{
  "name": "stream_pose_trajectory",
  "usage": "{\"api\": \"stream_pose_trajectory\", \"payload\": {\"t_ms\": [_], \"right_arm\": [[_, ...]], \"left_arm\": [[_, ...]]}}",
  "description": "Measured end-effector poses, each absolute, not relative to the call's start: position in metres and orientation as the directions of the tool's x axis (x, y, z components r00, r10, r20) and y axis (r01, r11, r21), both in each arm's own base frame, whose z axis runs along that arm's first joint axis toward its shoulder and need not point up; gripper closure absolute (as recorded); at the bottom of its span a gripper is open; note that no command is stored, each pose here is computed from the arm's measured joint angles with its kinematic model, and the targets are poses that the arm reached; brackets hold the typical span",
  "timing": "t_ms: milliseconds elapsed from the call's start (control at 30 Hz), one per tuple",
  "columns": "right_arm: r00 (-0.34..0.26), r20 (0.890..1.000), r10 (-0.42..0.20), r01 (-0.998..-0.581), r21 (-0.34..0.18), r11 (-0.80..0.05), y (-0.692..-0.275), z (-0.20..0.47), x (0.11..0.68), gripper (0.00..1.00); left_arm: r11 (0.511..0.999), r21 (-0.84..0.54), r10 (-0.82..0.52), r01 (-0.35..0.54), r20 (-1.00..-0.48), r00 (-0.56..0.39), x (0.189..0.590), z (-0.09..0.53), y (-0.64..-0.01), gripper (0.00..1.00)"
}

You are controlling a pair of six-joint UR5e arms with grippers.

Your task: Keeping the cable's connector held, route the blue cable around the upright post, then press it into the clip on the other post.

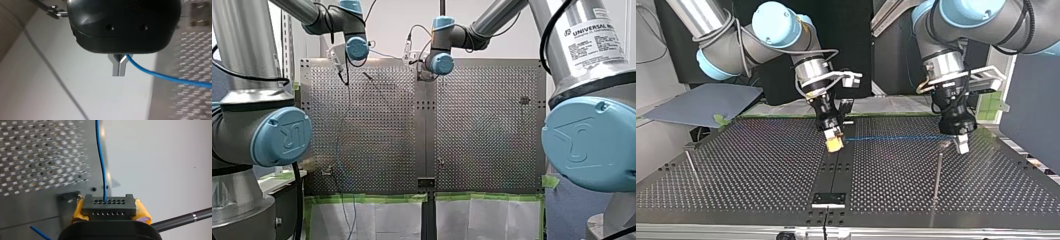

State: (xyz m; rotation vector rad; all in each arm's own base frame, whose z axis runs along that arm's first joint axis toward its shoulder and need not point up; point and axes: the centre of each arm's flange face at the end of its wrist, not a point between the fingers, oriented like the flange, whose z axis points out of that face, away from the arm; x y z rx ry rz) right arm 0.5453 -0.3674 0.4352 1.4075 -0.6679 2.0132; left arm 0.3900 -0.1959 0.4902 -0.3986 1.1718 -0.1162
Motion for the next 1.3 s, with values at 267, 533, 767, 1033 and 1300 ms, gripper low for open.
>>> {"api": "stream_pose_trajectory", "payload": {"t_ms": [267,533,767,1033,1300], "right_arm": [[-0.282,0.944,0.173,-0.695,-0.076,-0.715,-0.385,0.448,0.555,1.00],[-0.288,0.941,0.179,-0.689,-0.074,-0.721,-0.398,0.458,0.568,1.00],[-0.279,0.945,0.171,-0.689,-0.073,-0.721,-0.413,0.457,0.580,1.00],[-0.291,0.939,0.183,-0.687,-0.072,-0.723,-0.430,0.457,0.597,1.00],[-0.295,0.937,0.188,-0.688,-0.072,-0.722,-0.447,0.447,0.612,1.00]], "left_arm": [[0.926,-0.363,-0.284,-0.104,-0.850,0.443,0.409,0.527,-0.175,1.00],[0.921,-0.378,-0.305,-0.091,-0.847,0.436,0.444,0.528,-0.153,1.00],[0.919,-0.382,-0.315,-0.094,-0.858,0.407,0.481,0.510,-0.130,1.00],[0.927,-0.354,-0.294,-0.122,-0.890,0.347,0.517,0.473,-0.100,1.00],[0.931,-0.339,-0.285,-0.137,-0.907,0.310,0.546,0.441,-0.066,1.00]]}}
